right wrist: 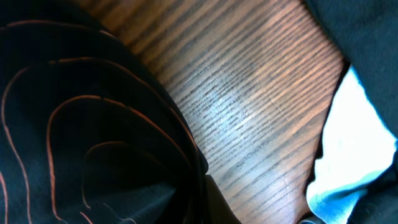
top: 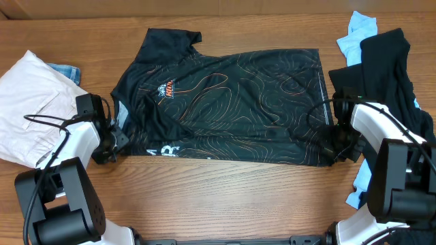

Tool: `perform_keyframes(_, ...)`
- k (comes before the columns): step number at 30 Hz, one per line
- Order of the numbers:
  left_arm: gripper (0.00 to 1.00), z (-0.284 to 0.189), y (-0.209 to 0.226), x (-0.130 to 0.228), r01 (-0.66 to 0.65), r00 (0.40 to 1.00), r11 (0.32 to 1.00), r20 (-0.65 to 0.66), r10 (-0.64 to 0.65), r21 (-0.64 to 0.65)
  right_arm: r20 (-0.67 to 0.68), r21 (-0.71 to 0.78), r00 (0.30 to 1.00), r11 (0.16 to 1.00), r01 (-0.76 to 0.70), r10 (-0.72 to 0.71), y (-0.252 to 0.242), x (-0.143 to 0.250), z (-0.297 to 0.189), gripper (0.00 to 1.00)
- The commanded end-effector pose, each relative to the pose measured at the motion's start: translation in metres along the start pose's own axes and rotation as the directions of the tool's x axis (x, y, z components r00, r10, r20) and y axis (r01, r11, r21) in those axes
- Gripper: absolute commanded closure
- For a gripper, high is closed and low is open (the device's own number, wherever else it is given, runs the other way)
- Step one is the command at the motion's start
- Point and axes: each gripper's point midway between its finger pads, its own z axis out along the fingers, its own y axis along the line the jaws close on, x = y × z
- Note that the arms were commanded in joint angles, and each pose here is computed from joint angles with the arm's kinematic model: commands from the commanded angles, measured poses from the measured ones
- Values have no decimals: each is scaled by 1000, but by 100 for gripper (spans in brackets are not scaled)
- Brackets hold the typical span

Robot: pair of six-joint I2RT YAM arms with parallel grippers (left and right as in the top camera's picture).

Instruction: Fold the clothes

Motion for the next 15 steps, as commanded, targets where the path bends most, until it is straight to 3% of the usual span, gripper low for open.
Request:
perform_keyframes(1, 96, -17, 55, 2, 163, 986, 962, 70, -151, -217, -37, 40, 999, 999, -2, 4, -10, 10, 1, 96)
perform_keyframes(7, 96, -50, 62, -4, 207, 973, 970, 130, -190, -131, -79, 64, 997, 998, -18, 23, -16, 21, 0, 96)
perform_keyframes(9, 89, -52, 58, -5, 198, 974, 974, 136, -183, -111, -86, 54, 996, 998, -25, 30, -14, 22, 0, 96)
perform_keyframes(10, 80, -52, 58, -6, 198, 974, 974, 136, -183, -106, -90, 50, 995, 998, -25, 30, -13, 23, 0, 96)
perform_keyframes(15, 70, -51, 55, -5, 194, 975, 977, 129, -181, -94, -78, 44, 996, 998, -33, 37, -14, 22, -4, 96)
